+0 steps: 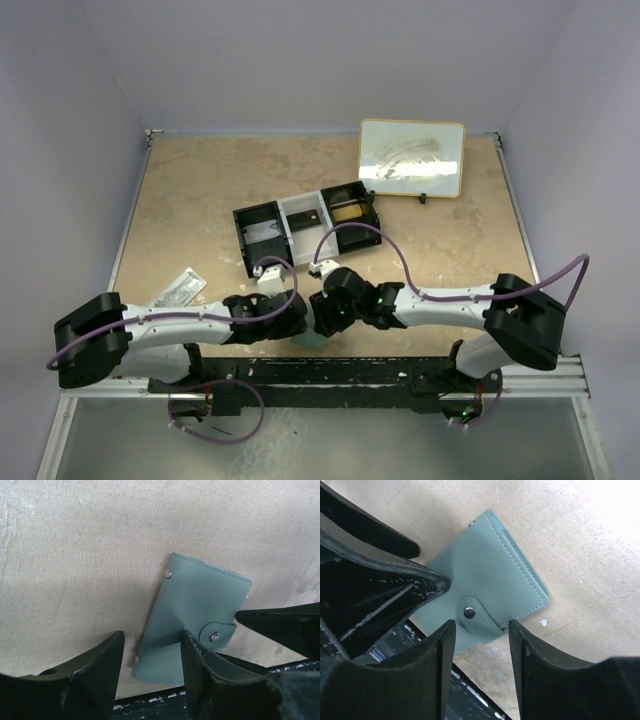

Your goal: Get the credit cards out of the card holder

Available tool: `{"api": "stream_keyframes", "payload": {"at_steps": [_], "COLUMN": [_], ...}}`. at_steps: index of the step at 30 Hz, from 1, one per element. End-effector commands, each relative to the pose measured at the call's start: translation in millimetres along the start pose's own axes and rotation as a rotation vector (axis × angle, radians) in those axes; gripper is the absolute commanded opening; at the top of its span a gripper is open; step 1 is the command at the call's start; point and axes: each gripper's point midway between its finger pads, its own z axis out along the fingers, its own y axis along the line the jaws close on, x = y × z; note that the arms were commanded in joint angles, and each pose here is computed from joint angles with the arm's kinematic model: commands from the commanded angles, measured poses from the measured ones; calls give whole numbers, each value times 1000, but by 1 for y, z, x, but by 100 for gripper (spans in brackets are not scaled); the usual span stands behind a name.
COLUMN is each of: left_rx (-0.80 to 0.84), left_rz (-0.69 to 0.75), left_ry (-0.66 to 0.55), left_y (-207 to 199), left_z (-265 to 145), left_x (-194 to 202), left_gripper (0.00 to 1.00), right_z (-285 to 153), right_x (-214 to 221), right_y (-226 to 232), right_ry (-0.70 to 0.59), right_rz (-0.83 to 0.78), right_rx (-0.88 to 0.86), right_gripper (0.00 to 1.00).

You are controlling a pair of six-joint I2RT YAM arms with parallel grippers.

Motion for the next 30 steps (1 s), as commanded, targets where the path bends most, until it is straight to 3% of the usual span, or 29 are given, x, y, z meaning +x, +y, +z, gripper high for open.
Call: {"api": "stream_keyframes", "payload": {"at_steps": [1, 10, 13, 19, 24, 30], "left_rx": [-40, -68, -75, -60, -45, -43], "left_rz": [18, 5, 3, -11, -22, -26], "left_ry": [-5, -15, -18, -28, -32, -30], "left_y": [5, 15, 18, 17, 14, 14], "left_z": [4, 8, 8, 9, 10, 10], "left_x": [-1, 0, 1, 0, -1, 0], "left_gripper": [46, 42, 41, 37, 33, 30], "right_z": [-1, 4, -5, -17, -6, 19], "right_x": [-2, -5, -14, -25, -23, -3], "right_y": [-4, -6, -8, 7, 21, 5], "right_ry": [8, -10, -48, -110, -87, -11], "right_rz": [-59, -58, -23, 4, -22, -34], "right_rx": [43, 148, 180, 104, 25, 91], "right_gripper": [50, 50, 55, 58, 55, 52]}}
